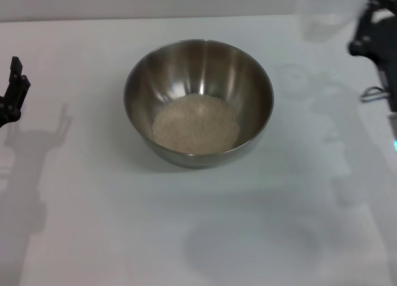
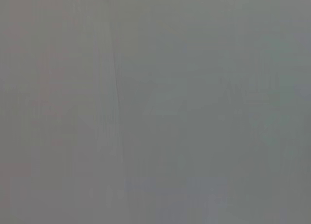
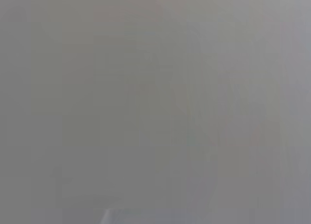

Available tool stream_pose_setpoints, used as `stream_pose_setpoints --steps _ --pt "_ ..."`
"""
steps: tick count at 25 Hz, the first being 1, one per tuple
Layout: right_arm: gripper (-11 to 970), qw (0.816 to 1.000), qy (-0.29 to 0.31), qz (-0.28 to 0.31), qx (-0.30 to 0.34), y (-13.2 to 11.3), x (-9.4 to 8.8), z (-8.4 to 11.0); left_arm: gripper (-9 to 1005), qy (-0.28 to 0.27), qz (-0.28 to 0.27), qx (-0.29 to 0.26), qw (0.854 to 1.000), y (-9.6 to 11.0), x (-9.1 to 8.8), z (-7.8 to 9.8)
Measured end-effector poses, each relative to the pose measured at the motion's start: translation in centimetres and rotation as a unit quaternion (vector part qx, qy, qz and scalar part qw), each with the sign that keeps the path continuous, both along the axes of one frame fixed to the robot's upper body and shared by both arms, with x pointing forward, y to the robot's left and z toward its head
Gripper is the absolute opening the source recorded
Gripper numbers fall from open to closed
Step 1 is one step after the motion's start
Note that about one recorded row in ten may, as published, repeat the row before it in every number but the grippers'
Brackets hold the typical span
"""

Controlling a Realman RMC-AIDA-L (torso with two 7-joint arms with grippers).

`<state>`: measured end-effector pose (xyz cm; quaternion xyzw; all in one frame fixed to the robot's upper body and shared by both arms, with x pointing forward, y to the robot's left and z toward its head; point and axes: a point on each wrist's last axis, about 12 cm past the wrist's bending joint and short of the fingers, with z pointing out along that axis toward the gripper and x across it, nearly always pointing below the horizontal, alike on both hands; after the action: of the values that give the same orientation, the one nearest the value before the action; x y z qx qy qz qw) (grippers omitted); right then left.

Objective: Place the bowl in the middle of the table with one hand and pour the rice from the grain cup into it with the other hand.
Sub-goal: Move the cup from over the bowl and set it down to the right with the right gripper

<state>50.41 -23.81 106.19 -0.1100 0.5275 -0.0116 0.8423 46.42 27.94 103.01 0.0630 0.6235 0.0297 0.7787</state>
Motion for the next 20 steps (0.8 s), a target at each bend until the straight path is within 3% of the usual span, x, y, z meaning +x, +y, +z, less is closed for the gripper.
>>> stream_pose_setpoints --steps 8,20 --pt "1 0.995 0.082 -0.032 0.043 -4.9 -1.2 -2.7 834 0.0 -0.004 0.0 1.0 -0.2 0.0 0.0" --pt "20 0.979 0.197 -0.045 0.027 -5.5 -0.7 -5.4 834 0.001 -0.007 0.001 1.0 -0.3 0.1 0.0"
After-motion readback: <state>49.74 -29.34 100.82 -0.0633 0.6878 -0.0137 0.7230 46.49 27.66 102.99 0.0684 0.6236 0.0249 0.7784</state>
